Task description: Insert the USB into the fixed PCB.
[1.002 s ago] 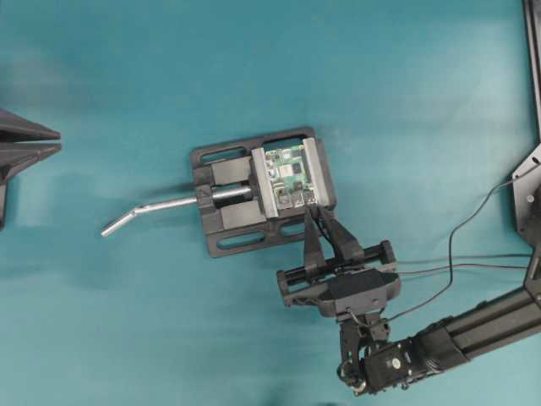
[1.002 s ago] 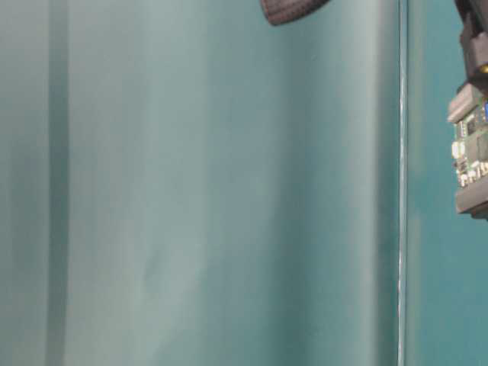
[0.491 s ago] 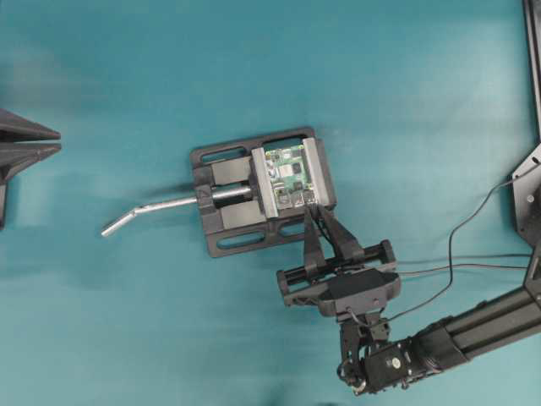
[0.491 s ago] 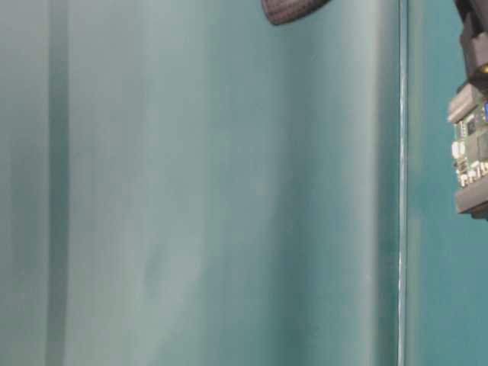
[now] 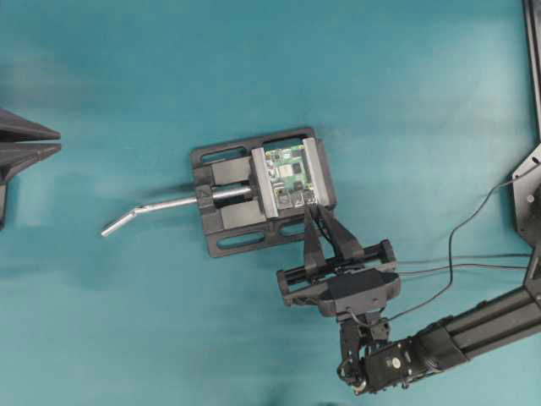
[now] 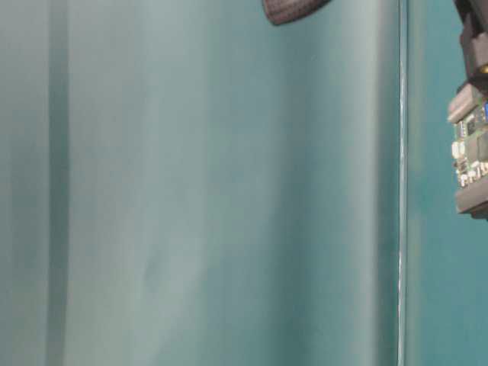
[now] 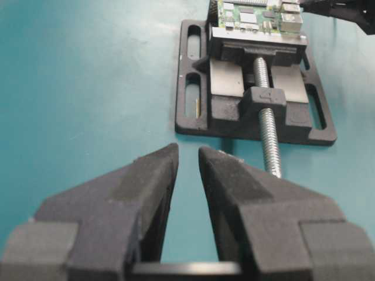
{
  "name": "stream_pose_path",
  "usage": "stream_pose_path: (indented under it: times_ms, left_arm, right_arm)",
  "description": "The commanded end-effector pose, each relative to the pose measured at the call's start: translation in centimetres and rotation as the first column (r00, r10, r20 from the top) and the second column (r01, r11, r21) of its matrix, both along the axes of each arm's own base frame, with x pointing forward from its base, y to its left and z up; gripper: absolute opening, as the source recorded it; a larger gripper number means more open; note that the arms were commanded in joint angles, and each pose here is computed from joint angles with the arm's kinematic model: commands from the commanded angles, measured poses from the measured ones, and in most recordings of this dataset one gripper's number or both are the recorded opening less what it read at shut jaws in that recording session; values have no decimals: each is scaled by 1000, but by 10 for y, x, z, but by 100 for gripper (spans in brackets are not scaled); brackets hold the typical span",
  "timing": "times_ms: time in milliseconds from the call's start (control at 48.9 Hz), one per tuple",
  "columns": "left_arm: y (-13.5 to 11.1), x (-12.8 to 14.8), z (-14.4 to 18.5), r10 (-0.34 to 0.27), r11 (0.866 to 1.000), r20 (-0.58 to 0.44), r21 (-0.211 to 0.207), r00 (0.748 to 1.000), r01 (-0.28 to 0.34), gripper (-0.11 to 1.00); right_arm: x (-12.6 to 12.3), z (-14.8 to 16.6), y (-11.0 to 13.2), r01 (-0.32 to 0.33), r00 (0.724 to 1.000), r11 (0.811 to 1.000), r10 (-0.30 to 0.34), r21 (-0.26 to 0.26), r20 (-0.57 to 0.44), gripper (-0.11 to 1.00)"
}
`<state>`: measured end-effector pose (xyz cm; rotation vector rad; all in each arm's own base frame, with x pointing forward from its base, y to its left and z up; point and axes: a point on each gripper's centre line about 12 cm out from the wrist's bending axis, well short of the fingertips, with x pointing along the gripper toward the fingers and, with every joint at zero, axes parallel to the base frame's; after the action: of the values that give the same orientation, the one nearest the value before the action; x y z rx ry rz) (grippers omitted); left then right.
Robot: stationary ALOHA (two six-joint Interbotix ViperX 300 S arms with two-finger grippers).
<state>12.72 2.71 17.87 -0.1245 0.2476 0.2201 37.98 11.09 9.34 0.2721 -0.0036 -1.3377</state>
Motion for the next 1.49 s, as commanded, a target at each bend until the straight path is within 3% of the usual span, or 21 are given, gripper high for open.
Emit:
stream_pose_path:
  times_ms: [0, 859, 1145, 1472]
  left_arm:
    - [1, 2, 11, 3, 1000, 24, 5, 1000, -4, 28]
    - [1, 2, 11, 4, 1000, 22, 5, 1000, -4, 28]
    - [1, 2, 11, 5, 1000, 24, 5, 1000, -5, 28]
    - [1, 2, 11, 3, 1000, 24, 5, 1000, -4, 28]
  right_arm:
    - [3, 17, -6, 18, 999, 1000, -18, 12, 38, 21]
    - [-3, 17, 10, -23, 999, 1000, 22, 11, 38, 21]
    - [-4, 17, 14, -32, 999, 999, 32, 12, 37, 38]
    - [-4, 18, 17, -44, 998, 999, 43, 20, 39, 38]
